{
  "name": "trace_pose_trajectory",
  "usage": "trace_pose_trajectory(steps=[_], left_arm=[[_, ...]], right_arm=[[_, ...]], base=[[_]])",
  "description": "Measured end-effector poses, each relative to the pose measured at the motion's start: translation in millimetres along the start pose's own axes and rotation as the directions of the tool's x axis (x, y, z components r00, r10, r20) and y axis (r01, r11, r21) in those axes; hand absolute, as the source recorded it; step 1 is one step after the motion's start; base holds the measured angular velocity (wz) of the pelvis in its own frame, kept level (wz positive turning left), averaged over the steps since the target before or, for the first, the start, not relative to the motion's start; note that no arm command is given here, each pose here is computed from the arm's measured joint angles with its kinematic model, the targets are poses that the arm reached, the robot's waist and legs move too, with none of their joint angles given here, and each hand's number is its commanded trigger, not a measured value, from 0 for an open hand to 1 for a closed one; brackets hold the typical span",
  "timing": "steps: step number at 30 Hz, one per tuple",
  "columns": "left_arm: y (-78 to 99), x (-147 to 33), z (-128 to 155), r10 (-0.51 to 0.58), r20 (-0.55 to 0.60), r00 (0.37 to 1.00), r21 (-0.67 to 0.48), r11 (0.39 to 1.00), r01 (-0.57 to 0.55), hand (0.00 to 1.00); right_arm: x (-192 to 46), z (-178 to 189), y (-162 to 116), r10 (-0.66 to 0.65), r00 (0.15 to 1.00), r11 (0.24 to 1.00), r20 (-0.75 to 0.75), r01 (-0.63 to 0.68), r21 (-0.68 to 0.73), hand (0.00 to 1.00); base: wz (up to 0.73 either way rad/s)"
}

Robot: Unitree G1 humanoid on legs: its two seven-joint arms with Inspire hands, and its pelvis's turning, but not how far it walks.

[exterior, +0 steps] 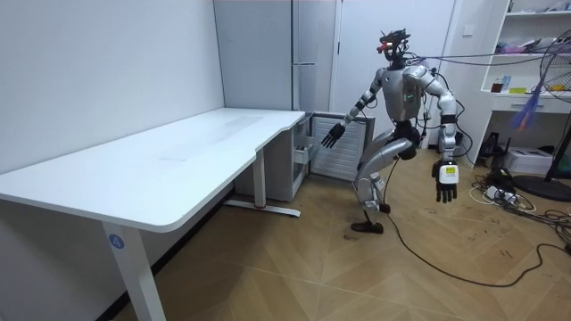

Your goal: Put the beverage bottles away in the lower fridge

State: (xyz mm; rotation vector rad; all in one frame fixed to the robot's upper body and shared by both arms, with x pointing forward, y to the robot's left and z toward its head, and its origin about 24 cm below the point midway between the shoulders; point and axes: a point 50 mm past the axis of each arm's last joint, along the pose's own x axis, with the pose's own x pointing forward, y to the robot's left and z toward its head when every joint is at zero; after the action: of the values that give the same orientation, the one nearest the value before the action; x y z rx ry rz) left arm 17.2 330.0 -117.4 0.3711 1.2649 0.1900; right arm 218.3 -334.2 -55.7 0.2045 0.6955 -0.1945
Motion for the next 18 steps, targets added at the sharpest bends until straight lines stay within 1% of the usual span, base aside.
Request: trace_pose_trajectory(steps=[2, 4, 5, 6, 7, 9, 10, 12, 13, 15, 18], left_arm=[[-8.0, 5.1, 5, -0.015, -0.003, 1.000, -0.024, 1.000, 0.015, 0.00], [-22.4, 8.6, 9, -0.044, 0.008, 0.999, -0.049, 0.998, 0.045, 0.00], [-26.6, 10.0, 12, -0.052, 0.011, 0.999, -0.054, 0.997, 0.053, 0.00], [-34.2, 11.6, 17, -0.068, 0.025, 0.997, -0.067, 0.995, 0.069, 0.00], [-37.2, 12.0, 19, -0.074, 0.036, 0.997, -0.071, 0.995, 0.076, 0.00], [-48.4, 13.0, 25, -0.091, 0.059, 0.994, -0.077, 0.992, 0.096, 0.00], [-52.2, 13.0, 25, -0.094, 0.063, 0.994, -0.083, 0.992, 0.099, 0.00], [-67.4, 12.5, 22, -0.117, 0.059, 0.991, -0.103, 0.987, 0.123, 0.00], [-71.9, 12.3, 21, -0.124, 0.052, 0.991, -0.110, 0.985, 0.130, 0.00], [-76.6, 12.1, 17, -0.124, 0.037, 0.992, -0.114, 0.985, 0.128, 0.00], [-80.0, 11.1, 11, -0.109, 0.020, 0.994, -0.104, 0.988, 0.111, 0.00]], right_arm=[[-3, -19, -3, 0.000, 0.997, 0.999, -0.074, -0.003, -0.048, 0.00], [-5, -42, 0, 0.014, 0.987, 0.995, -0.157, -0.029, -0.093, 0.00], [-6, -48, 1, 0.016, 0.984, 0.994, -0.177, -0.036, -0.107, 0.00], [-9, -65, 4, 0.022, 0.974, 0.991, -0.227, -0.051, -0.123, 0.00], [-10, -73, 8, 0.031, 0.969, 0.991, -0.245, -0.062, -0.120, 0.00], [-14, -106, 24, 0.062, 0.942, 0.986, -0.331, -0.109, -0.128, 0.00], [-16, -114, 26, 0.066, 0.934, 0.983, -0.352, -0.120, -0.135, 0.00], [-24, -135, 31, 0.071, 0.907, 0.972, -0.415, -0.156, -0.175, 0.00], [-29, -144, 32, 0.063, 0.898, 0.970, -0.436, -0.158, -0.186, 0.00], [-39, -160, 29, 0.044, 0.880, 0.971, -0.472, -0.150, -0.188, 0.00], [-54, -182, 26, 0.022, 0.862, 0.983, -0.506, -0.113, -0.148, 0.00]], base=[[-0.12], [-0.12], [-0.05], [0.05], [0.07], [0.05], [-0.04], [-0.10], [-0.06], [-0.04], [-0.04]])
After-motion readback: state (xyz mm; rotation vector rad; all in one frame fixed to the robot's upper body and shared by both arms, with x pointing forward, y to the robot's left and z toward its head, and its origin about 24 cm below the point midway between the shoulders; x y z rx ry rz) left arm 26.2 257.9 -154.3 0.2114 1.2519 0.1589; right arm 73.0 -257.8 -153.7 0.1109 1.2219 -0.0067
